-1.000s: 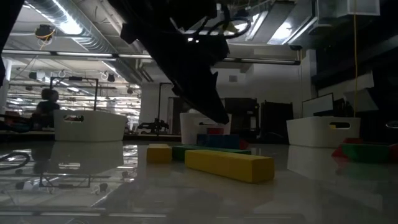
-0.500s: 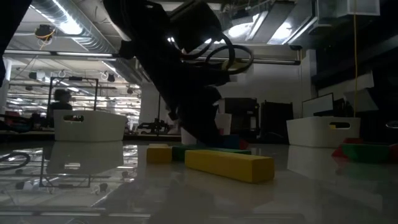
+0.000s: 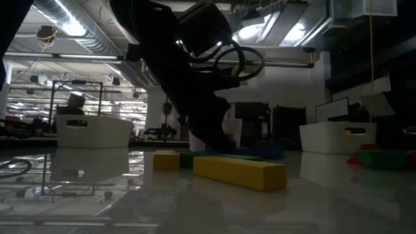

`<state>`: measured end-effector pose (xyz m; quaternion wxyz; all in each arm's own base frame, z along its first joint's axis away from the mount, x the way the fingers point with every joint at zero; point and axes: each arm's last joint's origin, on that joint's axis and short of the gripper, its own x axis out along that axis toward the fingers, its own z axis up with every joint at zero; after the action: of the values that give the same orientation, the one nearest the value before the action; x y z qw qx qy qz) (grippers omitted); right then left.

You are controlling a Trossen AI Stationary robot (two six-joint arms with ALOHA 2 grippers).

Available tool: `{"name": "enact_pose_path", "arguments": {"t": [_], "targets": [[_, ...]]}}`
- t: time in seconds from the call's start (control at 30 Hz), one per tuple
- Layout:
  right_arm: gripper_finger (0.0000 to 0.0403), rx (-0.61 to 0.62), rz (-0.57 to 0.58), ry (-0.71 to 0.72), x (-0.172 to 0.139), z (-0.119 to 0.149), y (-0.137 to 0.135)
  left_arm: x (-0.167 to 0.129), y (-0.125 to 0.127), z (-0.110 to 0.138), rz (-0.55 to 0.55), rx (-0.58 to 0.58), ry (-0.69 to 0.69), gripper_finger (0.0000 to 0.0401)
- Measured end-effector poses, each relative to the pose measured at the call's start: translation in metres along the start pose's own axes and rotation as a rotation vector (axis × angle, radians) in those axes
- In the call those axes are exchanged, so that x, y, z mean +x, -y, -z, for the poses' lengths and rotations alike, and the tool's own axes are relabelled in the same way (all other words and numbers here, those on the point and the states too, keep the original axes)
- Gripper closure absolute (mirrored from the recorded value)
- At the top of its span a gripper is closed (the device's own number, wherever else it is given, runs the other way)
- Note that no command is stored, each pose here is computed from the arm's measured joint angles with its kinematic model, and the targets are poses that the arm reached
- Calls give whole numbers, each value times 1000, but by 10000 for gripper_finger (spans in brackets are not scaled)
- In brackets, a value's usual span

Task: Sort blocks
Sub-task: Put the blue block into the top center white bin

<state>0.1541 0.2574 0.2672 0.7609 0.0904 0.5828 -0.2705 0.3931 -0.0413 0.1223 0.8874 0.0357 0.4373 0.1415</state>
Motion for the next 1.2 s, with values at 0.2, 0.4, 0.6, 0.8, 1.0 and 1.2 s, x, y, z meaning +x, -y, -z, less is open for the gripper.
{"name": "enact_pose_path", "arguments": {"t": [0.2,0.4,0.6,0.8,1.0,1.2], "targets": [[230,0,0,0,0,0,0,-2,0,-1,12,21,3,343],[230,0,0,16,0,-1,0,-3,0,-2,17,23,6,352],[230,-18,1,77,0,-2,0,-7,-1,-4,26,20,10,353],[230,-88,11,205,-1,-6,1,-30,-10,-27,37,56,102,356],[230,-68,72,312,2,-22,6,-53,-40,-51,-8,68,192,356],[230,-219,178,280,19,-47,11,-68,-90,-66,-111,25,246,356]]}}
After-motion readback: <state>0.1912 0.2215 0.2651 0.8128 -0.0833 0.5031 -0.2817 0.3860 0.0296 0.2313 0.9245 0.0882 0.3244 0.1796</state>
